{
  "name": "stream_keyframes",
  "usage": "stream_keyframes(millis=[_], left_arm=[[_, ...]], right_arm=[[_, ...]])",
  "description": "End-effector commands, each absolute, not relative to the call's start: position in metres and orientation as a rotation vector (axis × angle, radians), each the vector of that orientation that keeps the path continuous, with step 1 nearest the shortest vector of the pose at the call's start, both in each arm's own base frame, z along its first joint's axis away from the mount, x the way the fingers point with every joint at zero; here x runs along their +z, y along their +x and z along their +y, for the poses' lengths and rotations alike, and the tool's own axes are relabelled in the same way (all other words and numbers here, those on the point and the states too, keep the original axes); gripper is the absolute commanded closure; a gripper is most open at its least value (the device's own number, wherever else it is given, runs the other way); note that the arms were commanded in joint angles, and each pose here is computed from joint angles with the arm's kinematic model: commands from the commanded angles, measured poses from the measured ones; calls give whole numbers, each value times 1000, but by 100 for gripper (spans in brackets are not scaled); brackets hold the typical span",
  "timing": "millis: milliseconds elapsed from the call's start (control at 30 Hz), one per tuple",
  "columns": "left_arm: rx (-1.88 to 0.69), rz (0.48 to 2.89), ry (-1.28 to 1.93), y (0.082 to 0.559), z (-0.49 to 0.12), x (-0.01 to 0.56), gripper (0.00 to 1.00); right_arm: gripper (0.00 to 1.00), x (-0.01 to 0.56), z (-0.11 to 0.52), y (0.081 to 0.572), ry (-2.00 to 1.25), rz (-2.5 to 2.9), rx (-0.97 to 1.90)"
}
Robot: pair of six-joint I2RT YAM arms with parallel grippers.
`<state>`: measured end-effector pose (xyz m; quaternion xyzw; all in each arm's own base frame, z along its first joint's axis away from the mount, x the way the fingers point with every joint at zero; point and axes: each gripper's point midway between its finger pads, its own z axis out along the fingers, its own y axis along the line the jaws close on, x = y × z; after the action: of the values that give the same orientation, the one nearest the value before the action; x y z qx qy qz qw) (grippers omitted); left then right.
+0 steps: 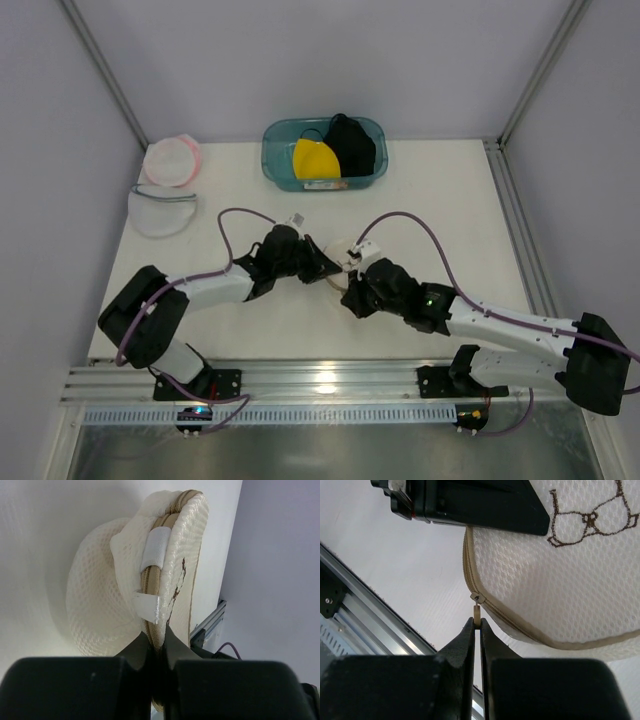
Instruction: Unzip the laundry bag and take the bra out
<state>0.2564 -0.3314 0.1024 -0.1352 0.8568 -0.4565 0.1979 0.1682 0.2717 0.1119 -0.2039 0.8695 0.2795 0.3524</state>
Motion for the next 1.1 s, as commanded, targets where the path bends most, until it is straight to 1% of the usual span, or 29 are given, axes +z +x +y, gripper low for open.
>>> stream_keyframes(millis=[0, 67, 200, 500, 667, 767, 800, 900, 933, 967, 1000, 1033, 1067], left_arm=[[-1238, 2312, -345, 275, -332, 122, 100], [-1175, 2337, -318, 275, -327, 114, 100], [-1104, 2360, -265, 279, -322, 105, 100], [-1088, 2424, -43, 286, -323, 97, 100], [-1146, 2443, 65, 295, -324, 97, 100], [-1175, 2430, 88, 309, -321, 99, 100], [-1218, 2408, 121, 314, -325, 109, 100], [-1260, 2403, 140, 328, -325, 108, 100], [-1288, 2388, 153, 335, -330, 113, 93], [-1304, 2369, 136, 342, -330, 118, 80], [-1317, 2353, 130, 346, -331, 122, 63], [-1320, 2337, 111, 351, -332, 126, 30], [-1321, 2316, 98, 353, -332, 133, 20]], right_arm=[[96, 119, 268, 173, -511, 2263, 676], [96, 115, 264, 172, -510, 2291, 643], [96, 100, 237, 175, -450, 2392, 447], [96, 85, 187, 200, -290, 2436, 109], [96, 69, 173, 221, -212, 2464, 127], [96, 67, 159, 235, -157, 2460, 95], [96, 69, 159, 239, -146, 2450, 100], [96, 74, 158, 249, -138, 2434, 109], [96, 76, 159, 250, -144, 2429, 113], [96, 77, 161, 251, -147, 2427, 123], [96, 79, 163, 252, -152, 2421, 133], [96, 80, 165, 252, -155, 2419, 144], [96, 81, 167, 252, -160, 2418, 157]])
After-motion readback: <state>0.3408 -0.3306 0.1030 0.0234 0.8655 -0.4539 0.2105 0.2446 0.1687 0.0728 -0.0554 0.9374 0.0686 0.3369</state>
